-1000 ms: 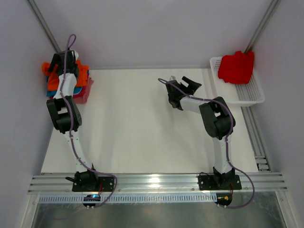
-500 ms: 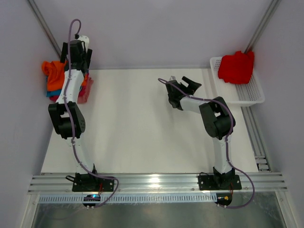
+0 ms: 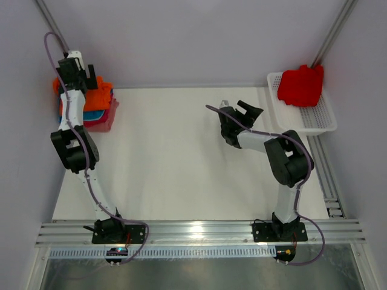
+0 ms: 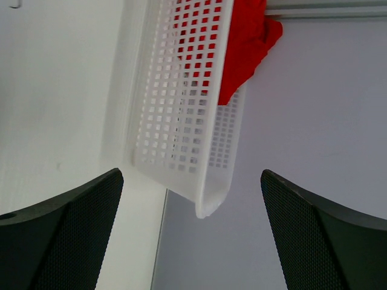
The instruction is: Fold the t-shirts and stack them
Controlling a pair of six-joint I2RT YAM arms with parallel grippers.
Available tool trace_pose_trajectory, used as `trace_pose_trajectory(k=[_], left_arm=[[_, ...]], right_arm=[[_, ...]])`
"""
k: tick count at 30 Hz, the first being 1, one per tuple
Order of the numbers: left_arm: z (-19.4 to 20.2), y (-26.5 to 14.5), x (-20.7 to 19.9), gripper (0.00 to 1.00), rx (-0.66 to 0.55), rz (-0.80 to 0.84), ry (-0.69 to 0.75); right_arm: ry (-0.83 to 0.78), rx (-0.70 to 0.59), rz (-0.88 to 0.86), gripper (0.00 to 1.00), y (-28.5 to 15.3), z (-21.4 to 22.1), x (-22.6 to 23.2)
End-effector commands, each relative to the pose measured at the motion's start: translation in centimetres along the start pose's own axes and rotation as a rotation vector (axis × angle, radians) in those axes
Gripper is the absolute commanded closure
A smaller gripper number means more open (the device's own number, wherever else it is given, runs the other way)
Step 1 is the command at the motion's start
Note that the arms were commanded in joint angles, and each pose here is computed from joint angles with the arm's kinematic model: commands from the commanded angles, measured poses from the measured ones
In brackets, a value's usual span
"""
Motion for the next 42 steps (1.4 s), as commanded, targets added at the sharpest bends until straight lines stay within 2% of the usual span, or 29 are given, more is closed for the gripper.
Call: trace_pose_trajectory(k=[1,11,16,20,25,27,31,32,34,35,38,42], left_arm=[[0.1,0.6,0.7,0.01,0.001,0.077,-0.120],[4.8,4.1,3.7,0.01,0.087,0.206,-0.325],[6.1,4.8,4.5,0.01,0.074,0.170,-0.307],[5.4,5.0,5.3,0.01,-0.002,0.130,-0.285],[5.3,4.7,5.2,0.01,-0.002,0.145,-0.256],[5.5,3.9,4.4,0.01,0.020,0.200,-0.241],[2.6,0.8,3.2,0.01,-0.033,0.284,-0.225],[0.3,-1.2,2.8,0.01,-0.075,0.312,-0.213],[-1.2,-3.5,1.5,0.01,-0.085,0.382,-0.206],[-3.3,-5.8,0.8,0.01,-0.125,0.408,-0.195],[-6.3,-10.3,-1.1,0.01,-0.178,0.475,-0.187],[-7.5,-13.8,-3.3,0.01,-0.217,0.566,-0.189]], right_arm=[[0.161,-0.026,0.077,0.01,-1.2,1.1,-4.3],[0.135,-0.003,0.089,0.01,-1.8,2.9,-5.7],[0.113,0.018,0.076,0.01,-1.5,3.6,-4.8],[0.101,0.032,0.062,0.01,-1.3,4.7,-4.2],[0.106,0.046,0.048,0.01,-0.9,5.5,-3.6],[0.115,0.046,0.047,0.01,-0.9,5.5,-3.6],[0.137,0.039,0.045,0.01,-0.9,5.6,-3.6],[0.137,0.037,0.043,0.01,-1.0,5.6,-3.4],[0.148,0.034,0.041,0.01,-0.9,5.6,-3.4],[0.150,0.032,0.039,0.01,-0.9,5.7,-3.2],[0.163,0.028,0.033,0.01,-1.0,5.5,-3.0],[0.171,0.023,0.018,0.01,-0.9,5.5,-2.7]])
Point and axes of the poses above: each gripper's point midway between its finger pads, its own y axis out along the fingers, its own x axis along the line the jaws close on, z = x × y, the point moved 3 cm from there along -y, back along the fingers, and after that the axes turned 12 degrees about -y, right-handed, at the moved point
